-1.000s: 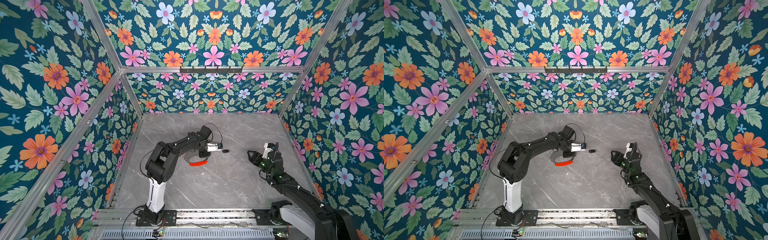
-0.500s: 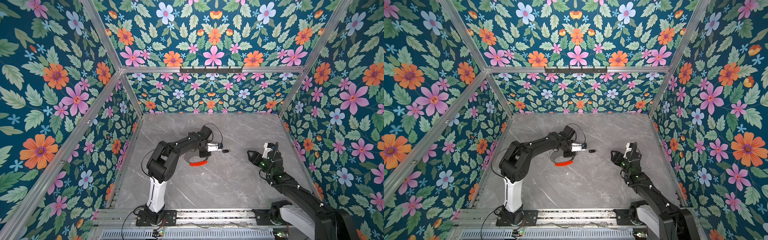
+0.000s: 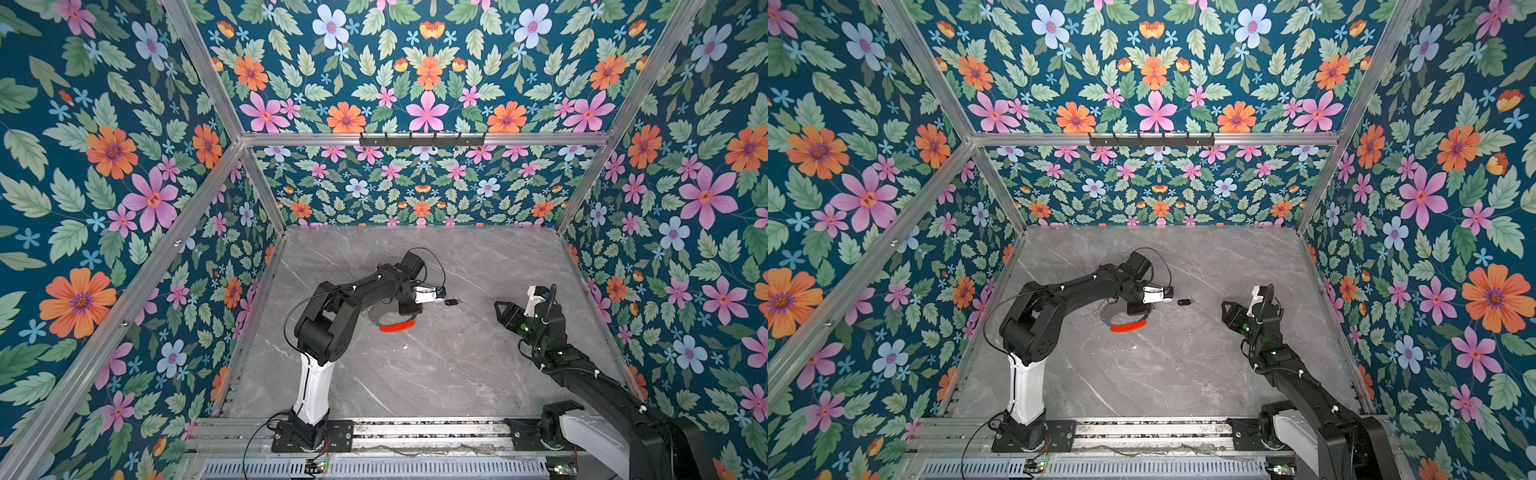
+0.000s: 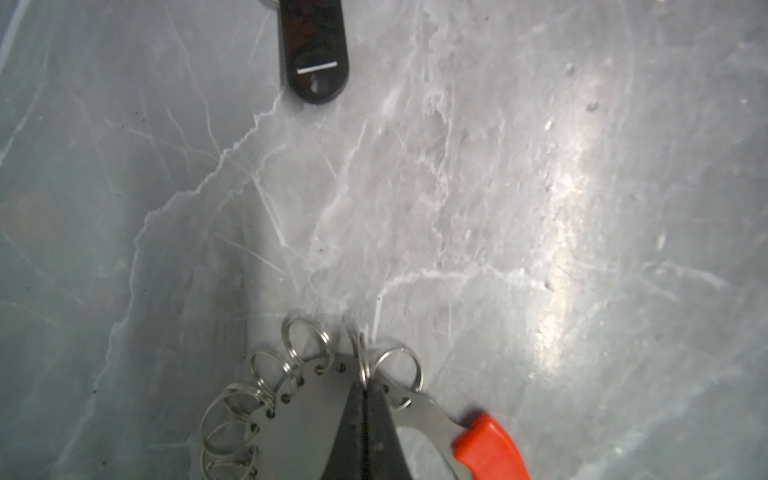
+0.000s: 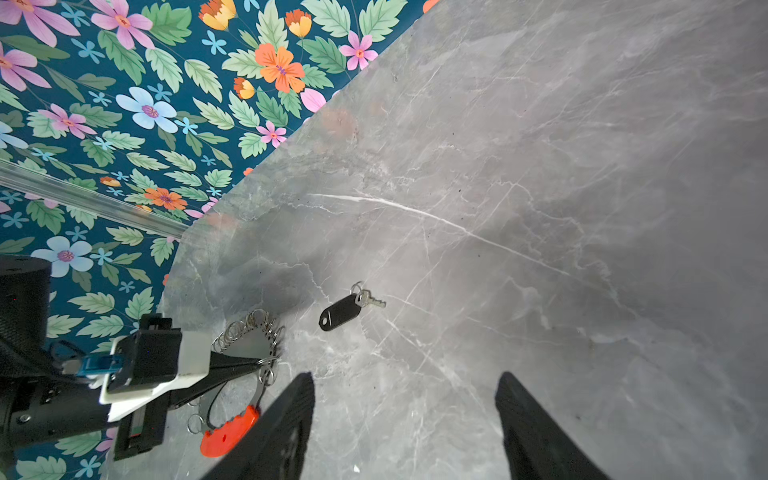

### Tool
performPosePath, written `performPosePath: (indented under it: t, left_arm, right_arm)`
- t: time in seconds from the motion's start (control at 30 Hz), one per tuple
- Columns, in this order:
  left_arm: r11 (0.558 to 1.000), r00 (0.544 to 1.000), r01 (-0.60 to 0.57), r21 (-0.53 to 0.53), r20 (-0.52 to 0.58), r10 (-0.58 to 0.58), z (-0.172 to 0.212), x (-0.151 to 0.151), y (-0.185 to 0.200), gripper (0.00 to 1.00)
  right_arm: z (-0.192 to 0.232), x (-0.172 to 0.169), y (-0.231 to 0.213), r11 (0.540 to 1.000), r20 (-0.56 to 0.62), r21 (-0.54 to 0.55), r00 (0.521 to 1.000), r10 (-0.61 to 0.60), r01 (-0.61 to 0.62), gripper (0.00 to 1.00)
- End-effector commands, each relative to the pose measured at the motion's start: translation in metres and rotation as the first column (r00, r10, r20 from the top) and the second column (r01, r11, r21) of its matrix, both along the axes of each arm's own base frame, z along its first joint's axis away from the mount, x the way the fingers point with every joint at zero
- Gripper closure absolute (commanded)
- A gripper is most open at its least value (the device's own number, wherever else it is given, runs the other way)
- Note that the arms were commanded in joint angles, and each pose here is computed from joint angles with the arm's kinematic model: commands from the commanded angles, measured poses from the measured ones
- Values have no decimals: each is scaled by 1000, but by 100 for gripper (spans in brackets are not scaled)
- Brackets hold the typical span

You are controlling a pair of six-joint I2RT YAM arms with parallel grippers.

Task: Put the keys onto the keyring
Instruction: 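Lift the ring plate with the left gripper off the table, then swing the held plate toward the right gripper while the right gripper reaches in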

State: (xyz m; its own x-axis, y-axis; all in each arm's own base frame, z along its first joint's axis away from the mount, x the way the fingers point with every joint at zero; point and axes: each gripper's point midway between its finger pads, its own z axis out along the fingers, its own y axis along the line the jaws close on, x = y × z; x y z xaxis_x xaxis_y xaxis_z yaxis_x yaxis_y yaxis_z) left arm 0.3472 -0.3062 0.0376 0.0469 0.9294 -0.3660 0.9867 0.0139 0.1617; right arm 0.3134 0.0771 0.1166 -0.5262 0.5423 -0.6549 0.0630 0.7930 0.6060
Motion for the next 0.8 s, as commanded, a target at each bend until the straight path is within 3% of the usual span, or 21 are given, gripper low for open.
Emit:
performPosePath:
  t: [0.0, 0.23, 0.43, 0.53, 0.77]
  left_arm:
    - [1000, 1000, -8, 4, 25, 8, 9, 3, 2, 100]
    - [997, 995, -75, -36, 70, 77, 39, 10, 1, 100]
    - [951, 976, -218, -221, -29, 217, 90, 4, -17, 100]
    - [880, 962, -274, -389, -129, 242, 124, -9, -34, 100]
    - [606, 939, -345, -716, -261, 226, 190, -40, -43, 100]
  right_arm:
    - [10, 5, 2, 1000, 35, 13, 999, 2, -3, 30]
    - [11, 4, 2, 1000, 37, 14, 999, 2, -3, 30]
    - [12, 3, -2, 1000, 42, 11, 999, -17, 16, 30]
    - [14, 2, -1, 1000, 51, 16, 999, -16, 15, 30]
    - [19, -1, 3, 999, 59, 30, 998, 12, -14, 30]
